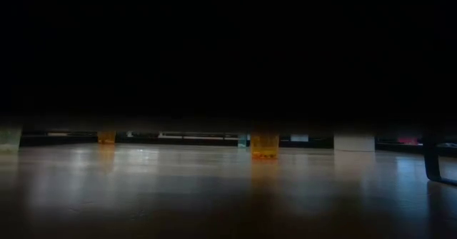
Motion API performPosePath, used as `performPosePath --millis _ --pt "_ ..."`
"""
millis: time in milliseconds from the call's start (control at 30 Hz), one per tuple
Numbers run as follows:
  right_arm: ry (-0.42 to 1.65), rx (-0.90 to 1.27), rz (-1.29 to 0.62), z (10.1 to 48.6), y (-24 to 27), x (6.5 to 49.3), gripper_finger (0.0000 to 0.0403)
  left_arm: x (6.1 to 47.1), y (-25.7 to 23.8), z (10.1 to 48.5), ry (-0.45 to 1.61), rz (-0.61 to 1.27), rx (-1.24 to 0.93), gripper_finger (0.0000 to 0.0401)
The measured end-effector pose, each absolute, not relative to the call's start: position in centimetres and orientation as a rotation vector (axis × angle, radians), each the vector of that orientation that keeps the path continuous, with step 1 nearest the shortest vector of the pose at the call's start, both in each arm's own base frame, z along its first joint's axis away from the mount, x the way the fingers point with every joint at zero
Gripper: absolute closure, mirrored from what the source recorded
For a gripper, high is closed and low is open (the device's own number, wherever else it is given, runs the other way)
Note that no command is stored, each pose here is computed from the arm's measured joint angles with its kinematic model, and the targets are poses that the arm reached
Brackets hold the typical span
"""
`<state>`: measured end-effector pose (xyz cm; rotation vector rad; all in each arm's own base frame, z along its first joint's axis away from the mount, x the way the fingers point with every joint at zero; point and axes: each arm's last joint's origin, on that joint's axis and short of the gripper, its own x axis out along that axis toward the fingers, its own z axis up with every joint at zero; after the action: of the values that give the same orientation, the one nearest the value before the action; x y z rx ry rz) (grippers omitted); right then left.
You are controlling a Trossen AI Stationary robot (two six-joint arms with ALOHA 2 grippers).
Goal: Pick and place medicine bottles onto shelf by color
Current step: Put the bottom orange pill bottle on the shelf aligned with the other orange pill bottle
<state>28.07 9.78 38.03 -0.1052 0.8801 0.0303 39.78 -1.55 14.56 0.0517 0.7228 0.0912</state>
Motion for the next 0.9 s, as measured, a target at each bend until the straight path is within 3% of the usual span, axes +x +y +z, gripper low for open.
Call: performPosePath --millis 533,900 --pt "0.88 -0.105 0.031 38.0 9.8 28.1 0.0141 39.5 -1.9 15.0 0.736 0.075 0.038 0.0208" --pt "0.87 -0.102 0.031 38.1 9.8 28.1 0.0141 37.6 -3.6 18.6 0.744 0.068 0.018 0.0208"
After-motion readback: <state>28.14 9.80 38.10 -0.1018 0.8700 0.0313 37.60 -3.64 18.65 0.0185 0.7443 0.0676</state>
